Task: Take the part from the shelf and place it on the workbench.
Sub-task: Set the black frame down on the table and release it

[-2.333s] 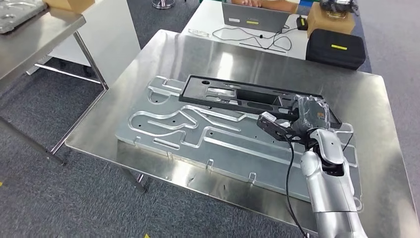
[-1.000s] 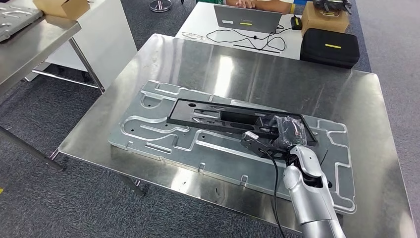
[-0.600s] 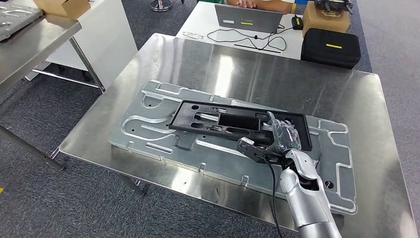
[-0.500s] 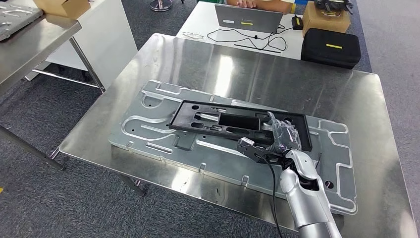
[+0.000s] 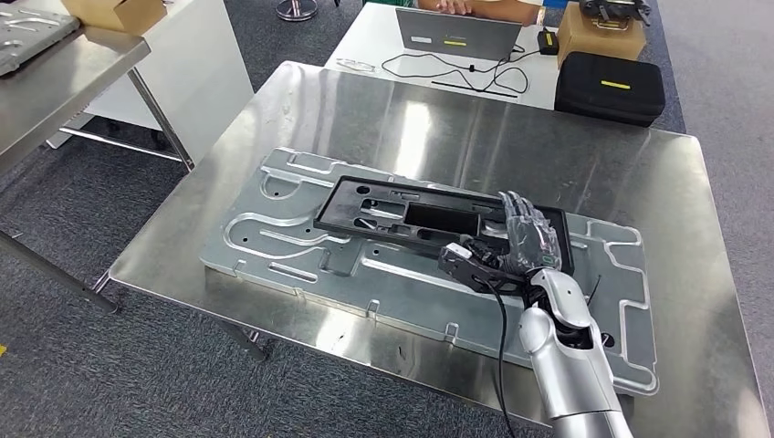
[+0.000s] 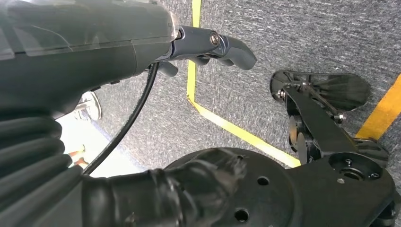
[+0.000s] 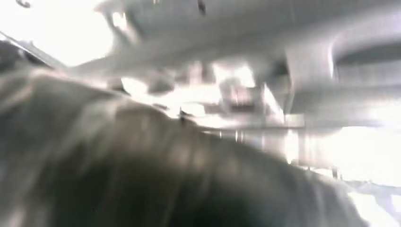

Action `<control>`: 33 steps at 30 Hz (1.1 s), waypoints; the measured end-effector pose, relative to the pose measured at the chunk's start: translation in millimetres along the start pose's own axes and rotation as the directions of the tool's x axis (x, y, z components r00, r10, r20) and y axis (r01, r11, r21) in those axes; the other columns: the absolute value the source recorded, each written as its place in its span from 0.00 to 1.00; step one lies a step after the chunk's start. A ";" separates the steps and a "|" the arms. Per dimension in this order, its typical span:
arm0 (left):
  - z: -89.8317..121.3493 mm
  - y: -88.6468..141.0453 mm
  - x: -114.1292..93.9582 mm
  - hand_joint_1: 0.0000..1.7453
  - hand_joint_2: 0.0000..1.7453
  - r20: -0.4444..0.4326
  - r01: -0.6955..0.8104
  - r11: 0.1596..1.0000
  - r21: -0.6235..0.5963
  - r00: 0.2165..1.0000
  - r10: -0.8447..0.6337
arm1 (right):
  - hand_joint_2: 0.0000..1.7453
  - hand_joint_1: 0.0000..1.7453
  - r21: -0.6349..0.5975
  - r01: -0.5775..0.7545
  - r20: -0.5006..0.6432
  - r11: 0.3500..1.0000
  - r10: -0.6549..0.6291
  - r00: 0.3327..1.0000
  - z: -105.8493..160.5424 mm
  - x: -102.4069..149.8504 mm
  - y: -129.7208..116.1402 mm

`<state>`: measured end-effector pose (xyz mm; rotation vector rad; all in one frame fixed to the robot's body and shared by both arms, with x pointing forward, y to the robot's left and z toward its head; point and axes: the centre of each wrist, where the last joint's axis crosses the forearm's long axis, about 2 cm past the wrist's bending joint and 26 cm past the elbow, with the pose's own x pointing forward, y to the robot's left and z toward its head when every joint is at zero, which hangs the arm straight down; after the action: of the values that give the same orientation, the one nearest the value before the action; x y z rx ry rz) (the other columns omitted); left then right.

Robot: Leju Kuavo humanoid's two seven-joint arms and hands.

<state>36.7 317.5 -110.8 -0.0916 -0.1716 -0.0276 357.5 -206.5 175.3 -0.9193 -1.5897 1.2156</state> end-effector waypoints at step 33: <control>-0.7 -5.0 -1.0 0.00 0.00 -0.042 0.046 0.999 0.020 0.998 -0.045 | 0.00 0.00 -0.334 -0.006 0.112 0.942 0.046 0.993 3.5 28.6 -95.6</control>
<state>35.7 312.5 -111.2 -0.0657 -0.1329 -0.0732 341.9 -203.9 273.9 -1.0999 -1.9240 1.0511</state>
